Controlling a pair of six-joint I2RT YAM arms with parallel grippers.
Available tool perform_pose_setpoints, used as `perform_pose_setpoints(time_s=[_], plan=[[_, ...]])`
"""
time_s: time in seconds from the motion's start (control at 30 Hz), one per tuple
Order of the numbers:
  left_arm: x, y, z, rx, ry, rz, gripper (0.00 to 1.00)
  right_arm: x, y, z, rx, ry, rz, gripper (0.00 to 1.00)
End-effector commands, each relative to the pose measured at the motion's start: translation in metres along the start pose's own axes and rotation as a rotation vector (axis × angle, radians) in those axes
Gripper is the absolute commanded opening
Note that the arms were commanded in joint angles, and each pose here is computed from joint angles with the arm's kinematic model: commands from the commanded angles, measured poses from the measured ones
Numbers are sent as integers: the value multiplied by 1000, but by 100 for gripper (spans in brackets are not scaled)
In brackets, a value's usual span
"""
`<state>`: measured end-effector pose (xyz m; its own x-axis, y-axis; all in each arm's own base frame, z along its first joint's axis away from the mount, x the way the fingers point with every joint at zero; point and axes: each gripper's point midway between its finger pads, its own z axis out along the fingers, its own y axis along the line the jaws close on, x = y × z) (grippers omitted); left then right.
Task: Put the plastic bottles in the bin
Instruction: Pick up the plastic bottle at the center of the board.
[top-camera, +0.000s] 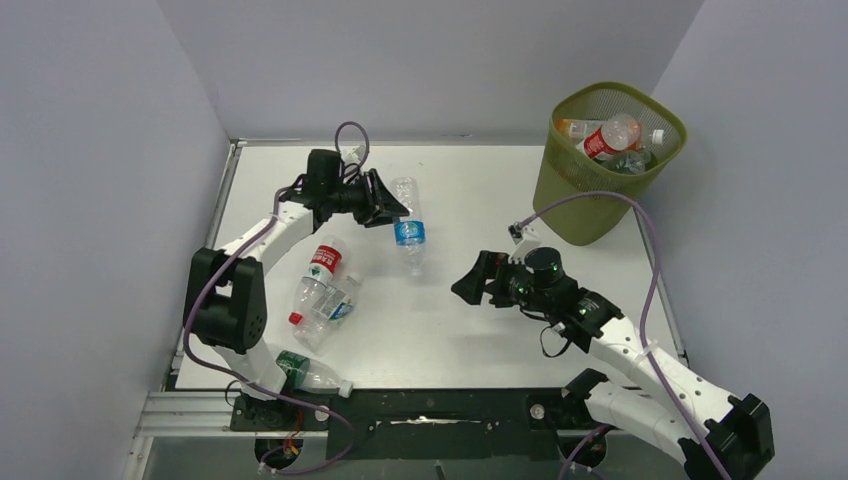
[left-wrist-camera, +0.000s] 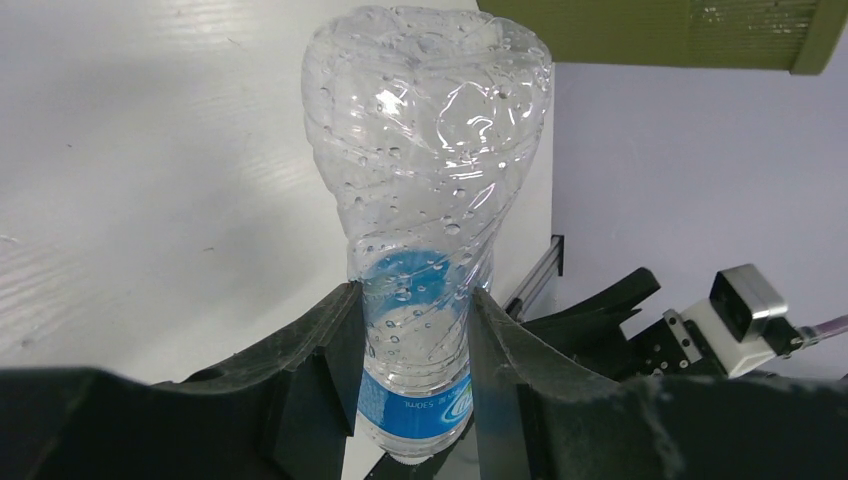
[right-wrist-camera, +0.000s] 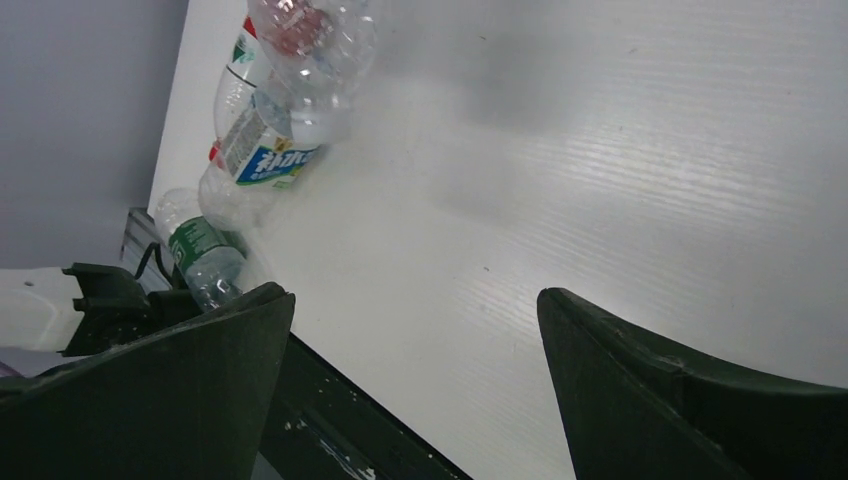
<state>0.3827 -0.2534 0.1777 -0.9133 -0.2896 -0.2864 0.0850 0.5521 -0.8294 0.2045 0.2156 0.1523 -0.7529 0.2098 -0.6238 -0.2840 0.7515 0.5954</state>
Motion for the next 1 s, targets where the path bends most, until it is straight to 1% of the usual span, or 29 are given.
perform_pose_setpoints(time_s=[0.0,0.27,0.4,0.67,0.83,0.97], plan=[[8,-40,-18,157,7,121,32,-33,32,-6,-67,-38,-11,98],[29,-60,-25,283,60,139,32,-67,58,-4,-116,-72,-54,98],[43,-76,-26,334,103,172,32,-96,67,-7,-137,-122,-54,98],[71,-92,-23,382,163,210,32,-145,58,-7,-170,-174,-30,98],[91,-101,-17,408,208,238,32,-158,54,-5,-205,-176,-23,98],[100,-109,-15,427,225,251,32,-158,56,0,-236,-156,-23,98]])
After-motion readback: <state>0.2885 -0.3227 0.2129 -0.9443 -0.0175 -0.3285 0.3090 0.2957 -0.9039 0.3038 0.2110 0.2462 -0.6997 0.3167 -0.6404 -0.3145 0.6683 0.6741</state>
